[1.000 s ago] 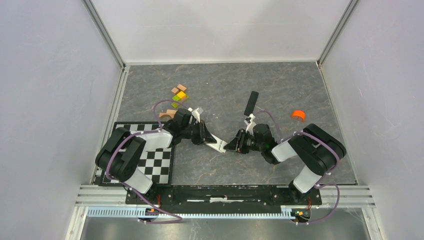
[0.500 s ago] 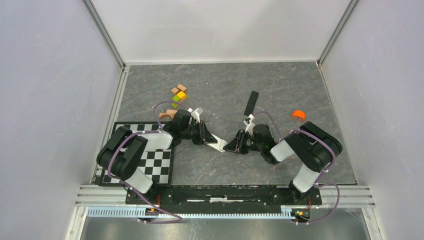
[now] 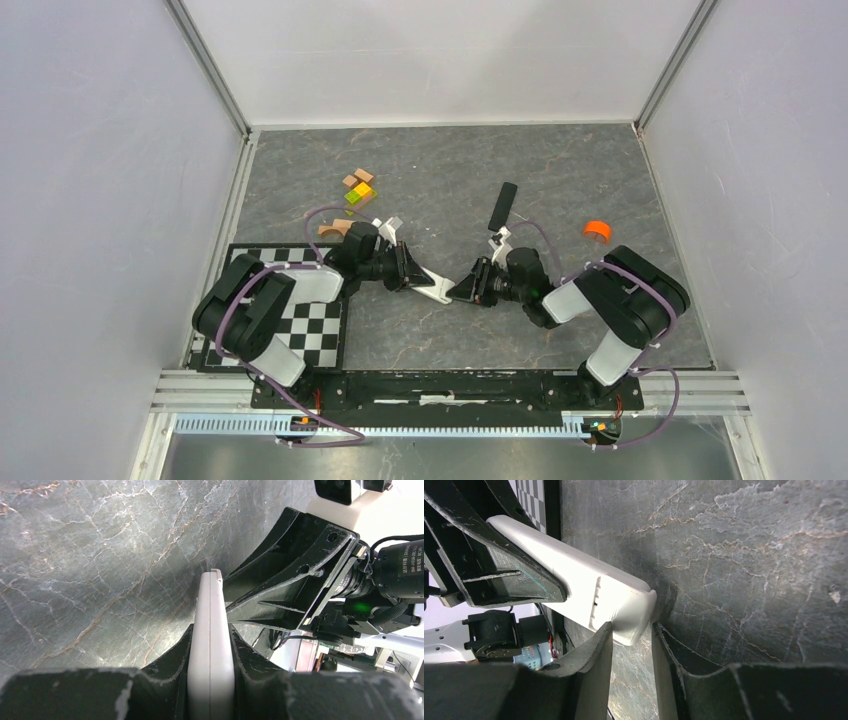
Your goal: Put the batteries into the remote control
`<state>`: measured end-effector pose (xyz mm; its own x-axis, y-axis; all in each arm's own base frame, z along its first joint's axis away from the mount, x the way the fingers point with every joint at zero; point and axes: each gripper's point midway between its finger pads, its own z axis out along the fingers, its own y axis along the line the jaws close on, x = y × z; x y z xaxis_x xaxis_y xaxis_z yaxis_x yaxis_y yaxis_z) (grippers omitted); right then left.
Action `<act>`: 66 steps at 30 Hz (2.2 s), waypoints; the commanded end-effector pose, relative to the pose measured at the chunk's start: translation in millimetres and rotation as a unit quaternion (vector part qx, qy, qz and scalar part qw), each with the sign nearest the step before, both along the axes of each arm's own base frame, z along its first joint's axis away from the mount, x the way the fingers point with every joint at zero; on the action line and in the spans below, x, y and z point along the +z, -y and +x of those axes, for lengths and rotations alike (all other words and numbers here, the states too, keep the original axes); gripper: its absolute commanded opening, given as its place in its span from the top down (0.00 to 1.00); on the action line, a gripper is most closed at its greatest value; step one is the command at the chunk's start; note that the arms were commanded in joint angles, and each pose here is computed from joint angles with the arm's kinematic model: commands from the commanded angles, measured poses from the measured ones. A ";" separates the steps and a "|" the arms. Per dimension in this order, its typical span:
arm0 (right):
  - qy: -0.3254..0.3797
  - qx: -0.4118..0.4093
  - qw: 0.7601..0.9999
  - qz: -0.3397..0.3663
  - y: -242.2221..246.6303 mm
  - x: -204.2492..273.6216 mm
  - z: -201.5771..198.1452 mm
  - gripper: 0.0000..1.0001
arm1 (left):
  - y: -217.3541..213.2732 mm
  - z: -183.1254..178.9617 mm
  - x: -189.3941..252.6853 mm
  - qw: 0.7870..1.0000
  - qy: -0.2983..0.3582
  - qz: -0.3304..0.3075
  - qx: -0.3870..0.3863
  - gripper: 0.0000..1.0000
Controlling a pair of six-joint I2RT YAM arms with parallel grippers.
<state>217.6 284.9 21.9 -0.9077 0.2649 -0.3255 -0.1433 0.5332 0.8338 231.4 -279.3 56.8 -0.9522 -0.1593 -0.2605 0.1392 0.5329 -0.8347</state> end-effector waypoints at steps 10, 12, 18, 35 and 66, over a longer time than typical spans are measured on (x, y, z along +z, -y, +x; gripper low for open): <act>0.031 -0.045 0.998 -0.014 14.2 0.3 8.3 0.67 | 23.1 0.7 95.2 0.989 0.074 -0.125 -0.035 0.98; 0.042 -0.045 0.998 -0.002 12.9 7.8 9.4 0.65 | 23.3 1.3 103.2 0.987 0.079 -0.133 -0.033 0.98; 0.076 -0.054 0.995 0.025 12.8 31.5 13.1 0.56 | 23.3 2.3 123.3 0.984 0.088 -0.150 -0.025 0.98; 0.187 -0.079 0.967 0.153 22.6 122.8 17.5 0.67 | 22.9 -2.7 180.3 0.966 0.129 -0.223 -0.024 0.98; 0.205 -0.033 0.961 0.184 15.4 183.4 9.8 1.00 | 22.3 8.2 198.8 0.939 0.228 -0.256 -0.015 0.98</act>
